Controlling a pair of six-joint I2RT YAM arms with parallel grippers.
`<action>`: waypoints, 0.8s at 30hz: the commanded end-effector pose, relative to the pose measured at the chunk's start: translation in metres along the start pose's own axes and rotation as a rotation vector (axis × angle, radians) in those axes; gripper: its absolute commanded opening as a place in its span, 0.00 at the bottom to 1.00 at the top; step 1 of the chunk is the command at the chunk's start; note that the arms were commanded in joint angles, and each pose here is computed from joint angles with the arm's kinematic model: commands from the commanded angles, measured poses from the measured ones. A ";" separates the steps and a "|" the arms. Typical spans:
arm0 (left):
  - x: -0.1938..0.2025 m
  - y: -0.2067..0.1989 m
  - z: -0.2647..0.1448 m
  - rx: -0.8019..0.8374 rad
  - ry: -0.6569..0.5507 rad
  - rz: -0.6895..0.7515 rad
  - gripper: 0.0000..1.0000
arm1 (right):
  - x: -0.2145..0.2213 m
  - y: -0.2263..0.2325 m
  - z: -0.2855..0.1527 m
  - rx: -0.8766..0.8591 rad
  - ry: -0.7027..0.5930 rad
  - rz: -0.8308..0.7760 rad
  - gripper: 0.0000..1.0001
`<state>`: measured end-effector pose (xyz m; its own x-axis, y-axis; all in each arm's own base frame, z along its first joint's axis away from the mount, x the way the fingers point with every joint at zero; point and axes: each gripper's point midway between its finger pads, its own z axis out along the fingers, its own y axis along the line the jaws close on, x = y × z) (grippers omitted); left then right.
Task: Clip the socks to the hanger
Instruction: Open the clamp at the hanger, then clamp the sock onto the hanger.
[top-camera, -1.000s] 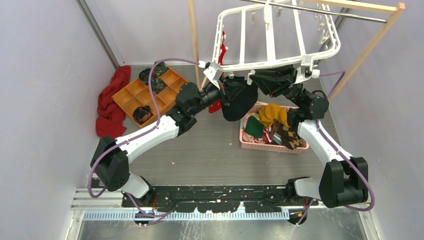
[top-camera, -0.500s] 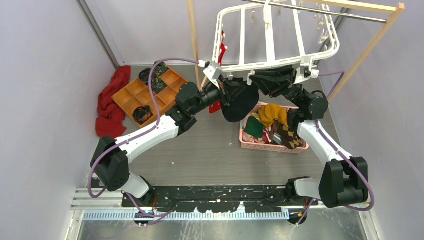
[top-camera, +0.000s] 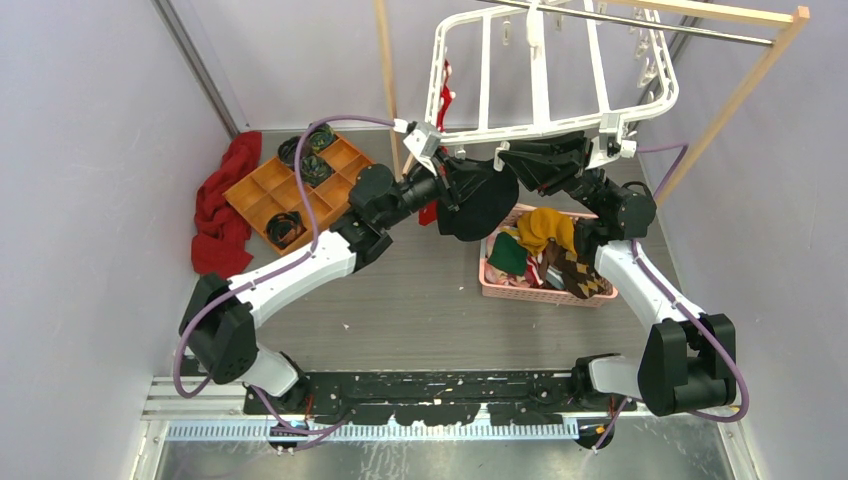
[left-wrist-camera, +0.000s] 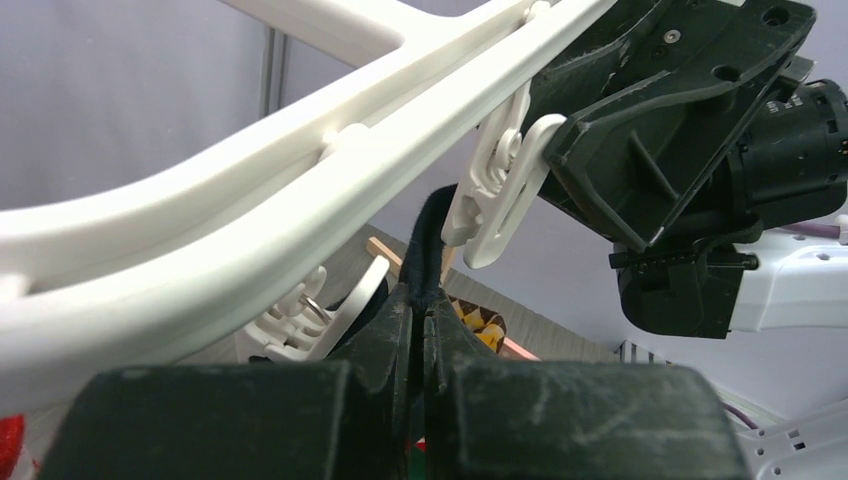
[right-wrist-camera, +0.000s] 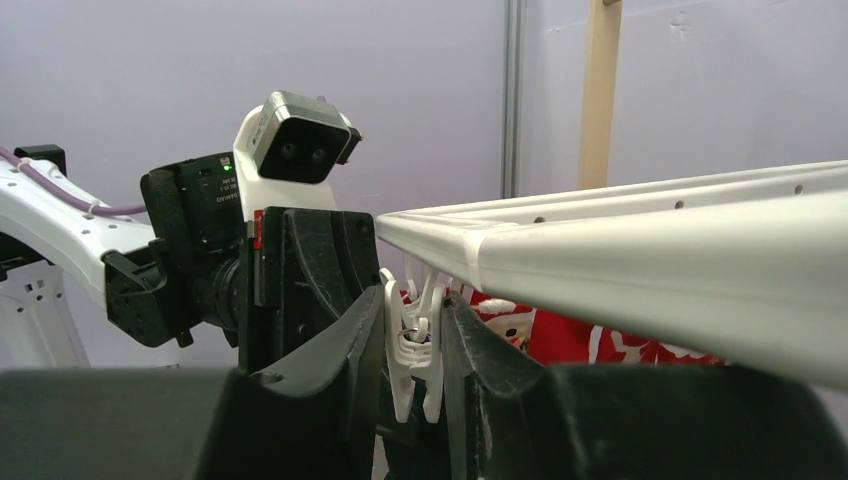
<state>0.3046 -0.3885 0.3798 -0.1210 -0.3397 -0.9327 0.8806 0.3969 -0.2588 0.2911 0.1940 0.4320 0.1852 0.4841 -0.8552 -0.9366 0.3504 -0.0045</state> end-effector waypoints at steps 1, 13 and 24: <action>-0.062 -0.024 -0.004 0.068 -0.146 0.036 0.00 | -0.004 0.020 0.000 -0.070 0.022 -0.032 0.05; -0.061 -0.025 -0.005 0.079 -0.127 0.007 0.00 | -0.007 0.021 0.000 -0.073 0.017 -0.036 0.05; -0.019 -0.014 -0.012 0.089 0.111 0.068 0.00 | -0.017 0.027 0.003 -0.090 -0.010 -0.025 0.05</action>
<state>0.2966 -0.3850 0.3792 -0.1637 -0.2591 -0.9519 0.8989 0.3582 -0.2522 0.2896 0.1941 0.4332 0.1740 0.4909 -0.8536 -0.9396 0.3422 0.0053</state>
